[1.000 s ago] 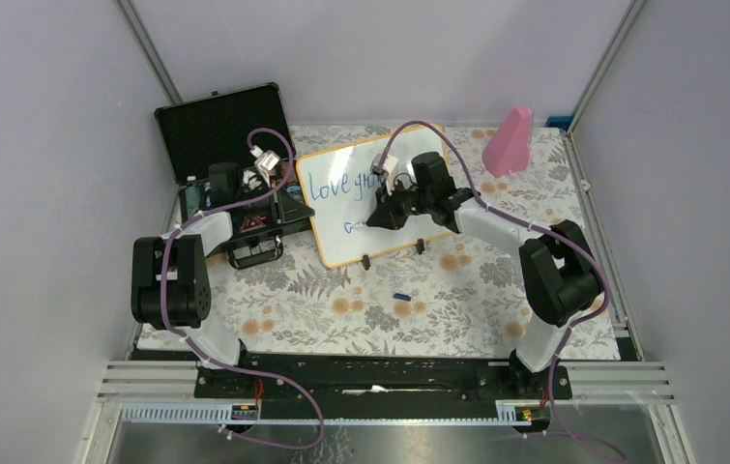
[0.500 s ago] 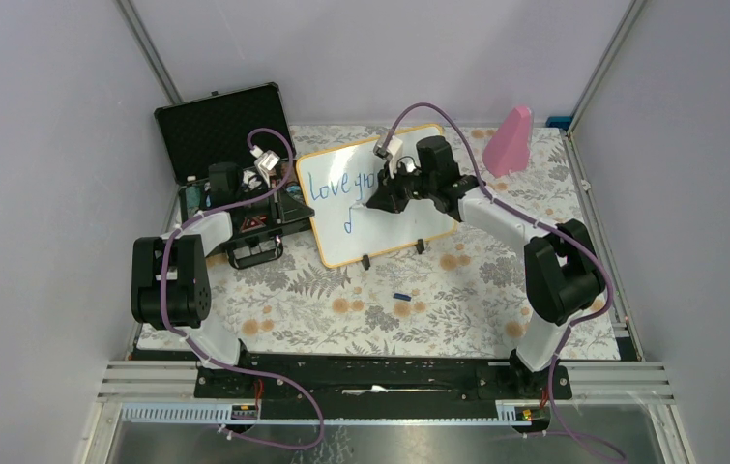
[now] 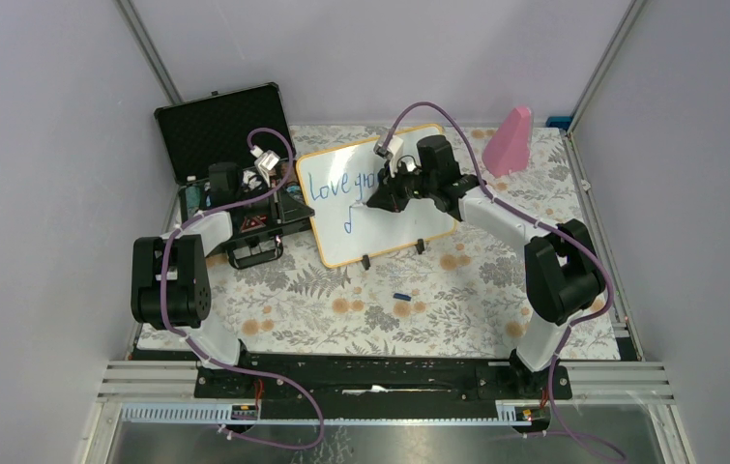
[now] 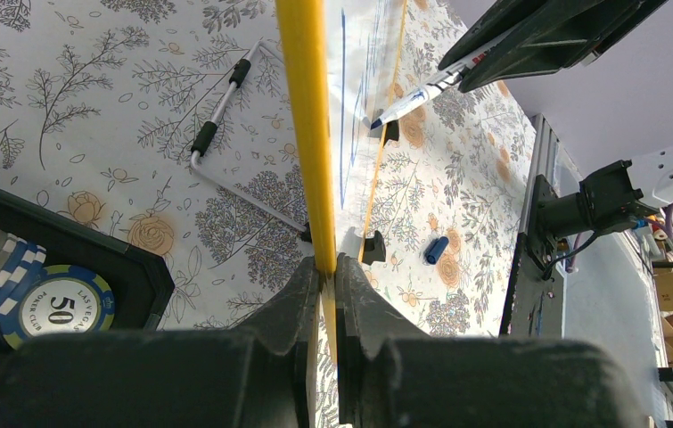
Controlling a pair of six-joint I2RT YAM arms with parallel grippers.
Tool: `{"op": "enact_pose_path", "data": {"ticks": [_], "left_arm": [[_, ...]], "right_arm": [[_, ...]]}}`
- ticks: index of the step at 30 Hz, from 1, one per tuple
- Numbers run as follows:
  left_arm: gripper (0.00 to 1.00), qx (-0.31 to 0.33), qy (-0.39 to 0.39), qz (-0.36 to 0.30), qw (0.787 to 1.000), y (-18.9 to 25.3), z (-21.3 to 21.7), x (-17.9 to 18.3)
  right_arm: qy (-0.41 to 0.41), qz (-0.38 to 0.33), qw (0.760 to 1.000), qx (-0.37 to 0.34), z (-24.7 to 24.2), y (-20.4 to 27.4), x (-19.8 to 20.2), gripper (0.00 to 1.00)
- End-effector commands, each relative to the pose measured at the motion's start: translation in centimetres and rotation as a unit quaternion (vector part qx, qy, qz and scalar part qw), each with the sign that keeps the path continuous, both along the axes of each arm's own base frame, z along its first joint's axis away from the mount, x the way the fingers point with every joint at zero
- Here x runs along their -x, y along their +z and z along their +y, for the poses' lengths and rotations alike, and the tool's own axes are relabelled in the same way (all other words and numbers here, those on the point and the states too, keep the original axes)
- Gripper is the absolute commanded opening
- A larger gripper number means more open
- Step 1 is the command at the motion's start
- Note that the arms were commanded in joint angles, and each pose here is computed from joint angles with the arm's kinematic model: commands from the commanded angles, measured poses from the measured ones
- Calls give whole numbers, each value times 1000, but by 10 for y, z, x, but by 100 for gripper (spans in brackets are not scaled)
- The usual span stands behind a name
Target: Write a sentence on the whiteboard
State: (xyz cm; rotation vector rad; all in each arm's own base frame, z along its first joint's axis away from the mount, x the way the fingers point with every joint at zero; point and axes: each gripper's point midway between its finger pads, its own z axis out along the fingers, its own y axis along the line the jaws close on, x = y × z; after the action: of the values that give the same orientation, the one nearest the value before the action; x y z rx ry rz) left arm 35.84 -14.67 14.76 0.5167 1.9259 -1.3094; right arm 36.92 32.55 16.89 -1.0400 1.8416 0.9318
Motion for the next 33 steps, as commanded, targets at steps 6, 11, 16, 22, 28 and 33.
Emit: {"op": "enact_pose_path", "data": {"ticks": [6, 11, 16, 22, 28, 33], "left_arm": [[0, -11, -4, -60, 998, 17, 0, -11], [0, -11, -4, -59, 998, 18, 0, -11], [0, -11, -2, -60, 998, 18, 0, -12], [0, -12, -3, -60, 998, 18, 0, -12], [0, -12, -4, -59, 998, 18, 0, -11], [0, -11, -4, -60, 998, 19, 0, -11]], "right_arm": [[-2, 2, 1000, 5, -4, -9, 0, 0], [6, 5, 1000, 4, -5, -11, 7, 0], [14, 7, 1000, 7, -4, -15, 13, 0], [18, 15, 1000, 12, -3, -24, 17, 0], [22, 19, 999, 14, -2, -28, 22, 0], [24, 17, 999, 13, 0, -28, 24, 0]]}}
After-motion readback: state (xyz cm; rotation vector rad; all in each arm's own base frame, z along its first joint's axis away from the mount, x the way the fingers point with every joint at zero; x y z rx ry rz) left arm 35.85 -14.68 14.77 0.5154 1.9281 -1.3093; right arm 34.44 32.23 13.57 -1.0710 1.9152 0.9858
